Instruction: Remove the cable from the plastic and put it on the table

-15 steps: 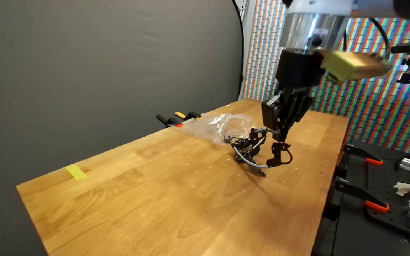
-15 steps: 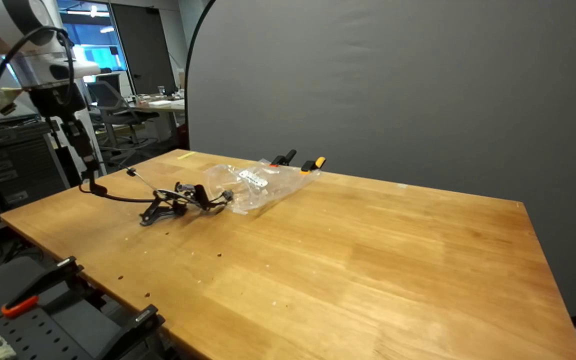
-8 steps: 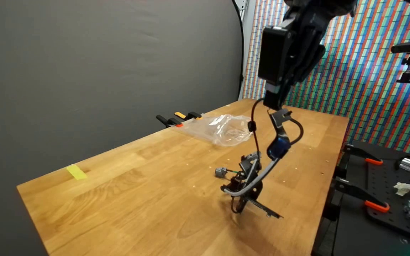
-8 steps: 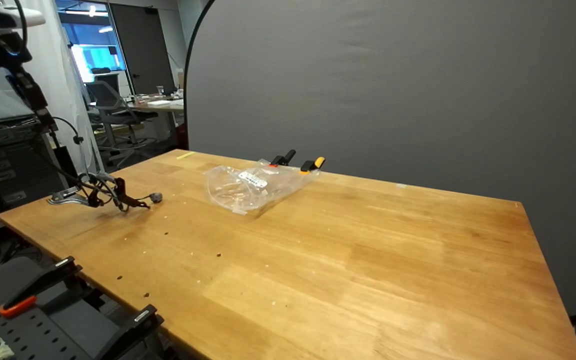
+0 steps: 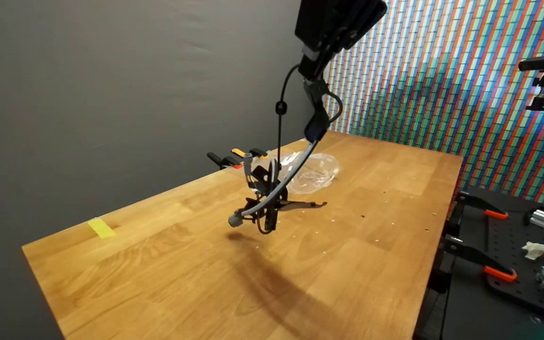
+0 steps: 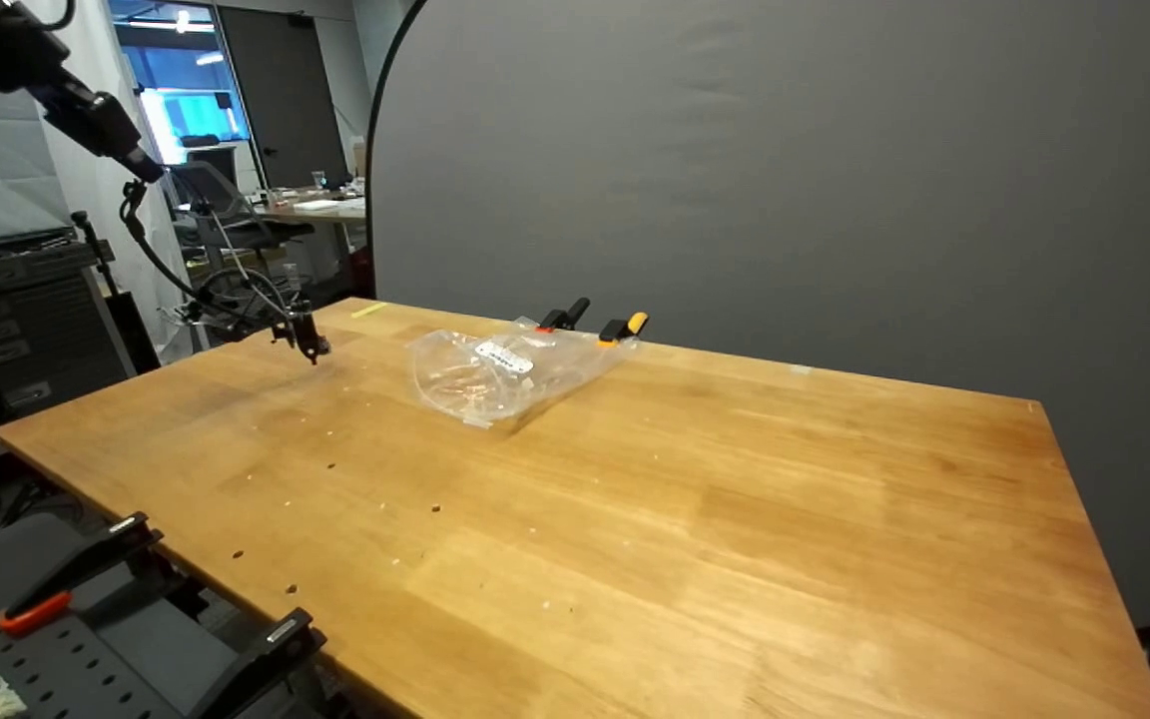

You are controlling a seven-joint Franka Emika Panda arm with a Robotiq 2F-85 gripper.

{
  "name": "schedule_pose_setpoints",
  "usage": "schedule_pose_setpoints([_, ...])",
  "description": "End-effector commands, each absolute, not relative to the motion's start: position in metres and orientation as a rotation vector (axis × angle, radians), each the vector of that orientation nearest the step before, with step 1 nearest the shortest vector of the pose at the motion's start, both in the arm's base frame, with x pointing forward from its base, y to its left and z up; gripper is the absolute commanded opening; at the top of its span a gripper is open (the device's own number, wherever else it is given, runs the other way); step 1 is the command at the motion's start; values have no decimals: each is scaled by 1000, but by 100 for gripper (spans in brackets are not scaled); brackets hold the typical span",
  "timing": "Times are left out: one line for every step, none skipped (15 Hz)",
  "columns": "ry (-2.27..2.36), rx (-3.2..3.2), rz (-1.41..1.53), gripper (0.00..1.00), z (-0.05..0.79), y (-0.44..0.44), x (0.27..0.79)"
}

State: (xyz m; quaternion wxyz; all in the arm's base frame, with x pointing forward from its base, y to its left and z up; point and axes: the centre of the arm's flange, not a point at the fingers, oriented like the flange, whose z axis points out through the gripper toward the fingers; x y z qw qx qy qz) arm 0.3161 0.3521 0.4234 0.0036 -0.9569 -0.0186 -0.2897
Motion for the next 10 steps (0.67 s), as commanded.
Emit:
schedule_pose_setpoints([-121,-2908,-1189,2,440,358,313])
schedule_pose_setpoints([-131,-2880,-1252,2,438,355,314])
schedule_pose_setpoints([-132,-2860,-1294,2,435,348,318])
schedule_pose_setpoints([-132,-2867,-1324,2,428,336,323])
schedule_pose_setpoints([-97,-2879,-1304,2,419,319,331])
schedule_pose_setpoints([-24,-2896,-1260,2,408,297,340])
schedule_pose_setpoints([45,-2916,-1235,2,396,277,346])
schedule_pose_setpoints([157,-2929,-1225,2,385,253,354])
schedule_pose_setpoints([242,-2937,-1225,2,374,231,358])
schedule_pose_setpoints([314,-2959,-1218,2,364,210,364])
